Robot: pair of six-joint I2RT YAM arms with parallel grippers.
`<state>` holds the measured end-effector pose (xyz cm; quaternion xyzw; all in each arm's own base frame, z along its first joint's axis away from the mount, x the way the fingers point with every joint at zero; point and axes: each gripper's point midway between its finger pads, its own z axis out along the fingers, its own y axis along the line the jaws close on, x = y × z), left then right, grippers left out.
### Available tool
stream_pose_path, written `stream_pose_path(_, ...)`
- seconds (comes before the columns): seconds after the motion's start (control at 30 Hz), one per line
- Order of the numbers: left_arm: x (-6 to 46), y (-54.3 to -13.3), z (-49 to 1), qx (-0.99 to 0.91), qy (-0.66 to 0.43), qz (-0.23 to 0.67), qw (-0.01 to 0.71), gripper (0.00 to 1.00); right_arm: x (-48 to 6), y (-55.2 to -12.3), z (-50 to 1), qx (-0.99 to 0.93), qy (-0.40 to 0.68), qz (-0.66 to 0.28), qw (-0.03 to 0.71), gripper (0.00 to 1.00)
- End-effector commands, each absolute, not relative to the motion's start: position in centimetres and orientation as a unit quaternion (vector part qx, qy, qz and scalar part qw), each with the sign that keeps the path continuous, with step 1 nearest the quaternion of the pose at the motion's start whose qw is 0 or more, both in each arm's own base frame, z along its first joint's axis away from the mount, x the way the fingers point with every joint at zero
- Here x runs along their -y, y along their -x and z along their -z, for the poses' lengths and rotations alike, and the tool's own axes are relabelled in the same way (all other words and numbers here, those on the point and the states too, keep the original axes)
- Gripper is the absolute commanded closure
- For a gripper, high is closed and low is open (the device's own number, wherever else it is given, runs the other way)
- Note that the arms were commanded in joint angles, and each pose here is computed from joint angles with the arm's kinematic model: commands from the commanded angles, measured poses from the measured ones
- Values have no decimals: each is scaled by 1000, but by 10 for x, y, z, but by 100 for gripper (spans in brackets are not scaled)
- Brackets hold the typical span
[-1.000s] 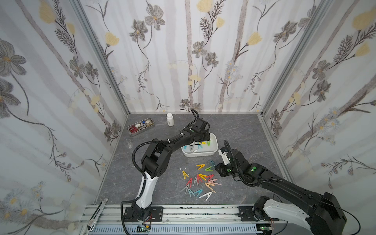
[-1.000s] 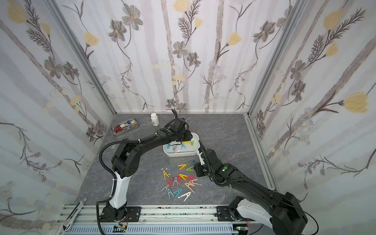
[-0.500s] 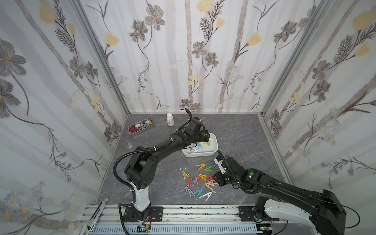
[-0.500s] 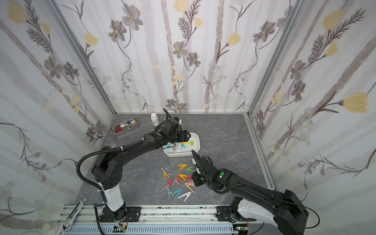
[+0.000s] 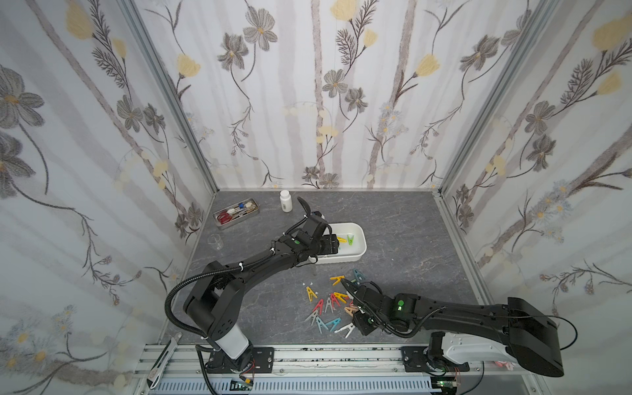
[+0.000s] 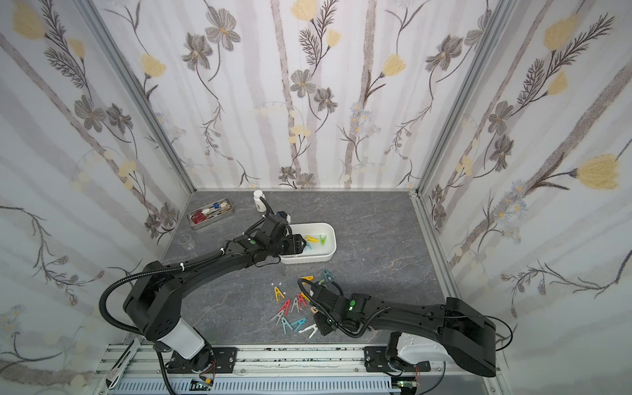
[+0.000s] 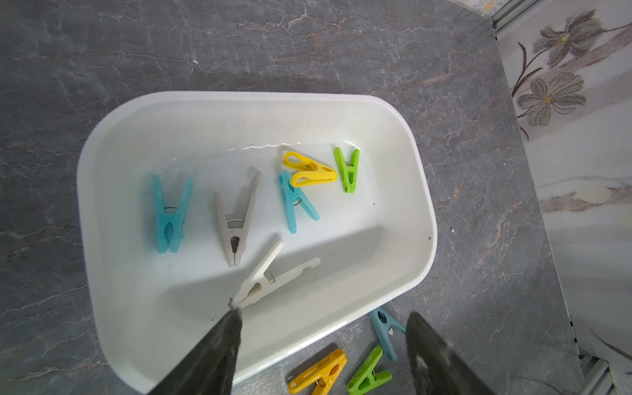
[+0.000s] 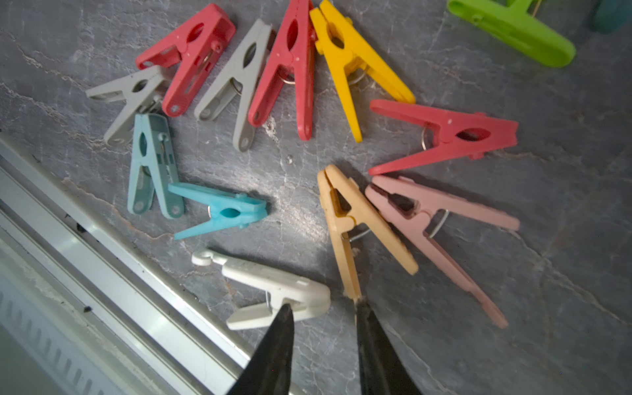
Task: Put the clothespins into the storage box
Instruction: Pick up the clothespin from the center of the board.
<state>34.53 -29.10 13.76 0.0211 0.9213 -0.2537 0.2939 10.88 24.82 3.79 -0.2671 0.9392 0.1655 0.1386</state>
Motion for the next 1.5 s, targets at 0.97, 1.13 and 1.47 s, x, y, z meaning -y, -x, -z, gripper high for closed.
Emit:
stream_pose_path(0.97,286,-351,-148,-914,-9,258,313,25,-256,-123,-20,-936,281,-167,129,75)
stream_pose_path(1.13,284,-351,-148,-915,-9,256,313,25,-254,-121,-14,-939,282,-160,119,85)
stream_pose_path(1.47,267,-352,-164,-910,1,242,336,25,-254,-120,-28,-936,268,-193,124,100)
